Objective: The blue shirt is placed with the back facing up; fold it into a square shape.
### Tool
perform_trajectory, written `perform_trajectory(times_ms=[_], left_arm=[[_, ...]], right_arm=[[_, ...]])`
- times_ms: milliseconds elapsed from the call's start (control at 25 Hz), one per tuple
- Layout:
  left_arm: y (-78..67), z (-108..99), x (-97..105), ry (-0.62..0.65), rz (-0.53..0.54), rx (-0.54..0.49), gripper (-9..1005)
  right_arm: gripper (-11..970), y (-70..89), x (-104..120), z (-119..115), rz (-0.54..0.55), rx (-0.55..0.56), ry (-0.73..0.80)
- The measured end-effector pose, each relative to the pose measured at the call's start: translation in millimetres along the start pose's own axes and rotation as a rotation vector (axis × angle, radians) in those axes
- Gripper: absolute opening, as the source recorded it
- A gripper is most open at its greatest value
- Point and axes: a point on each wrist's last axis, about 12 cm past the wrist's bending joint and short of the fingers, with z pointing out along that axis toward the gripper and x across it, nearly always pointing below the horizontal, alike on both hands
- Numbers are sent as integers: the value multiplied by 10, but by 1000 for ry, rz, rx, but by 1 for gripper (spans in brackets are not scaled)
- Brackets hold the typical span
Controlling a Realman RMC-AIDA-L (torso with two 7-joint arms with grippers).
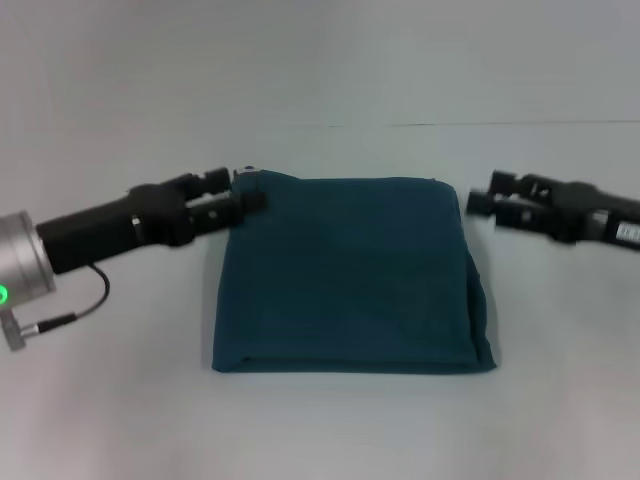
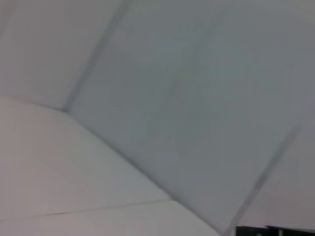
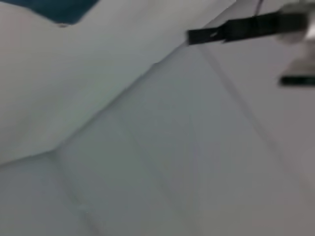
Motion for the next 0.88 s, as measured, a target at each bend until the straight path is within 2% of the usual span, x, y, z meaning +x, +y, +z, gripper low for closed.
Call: perform_trajectory(times_ms=[120,280,520,880], left_arm=[[-103,-63,95,3,39,73,806],[-206,-209,203,-29,80,137,852],[-327,-434,374,-47,164,201,881],[-349,-457,524,55,193,221,876]], right_arm=[[923,141,126,25,-98,-95,14],[915,256,297,25,-130,-161,41],[914,347,478,-52,-140,-229,133],[914,379,596,-129,-143,-248,182]])
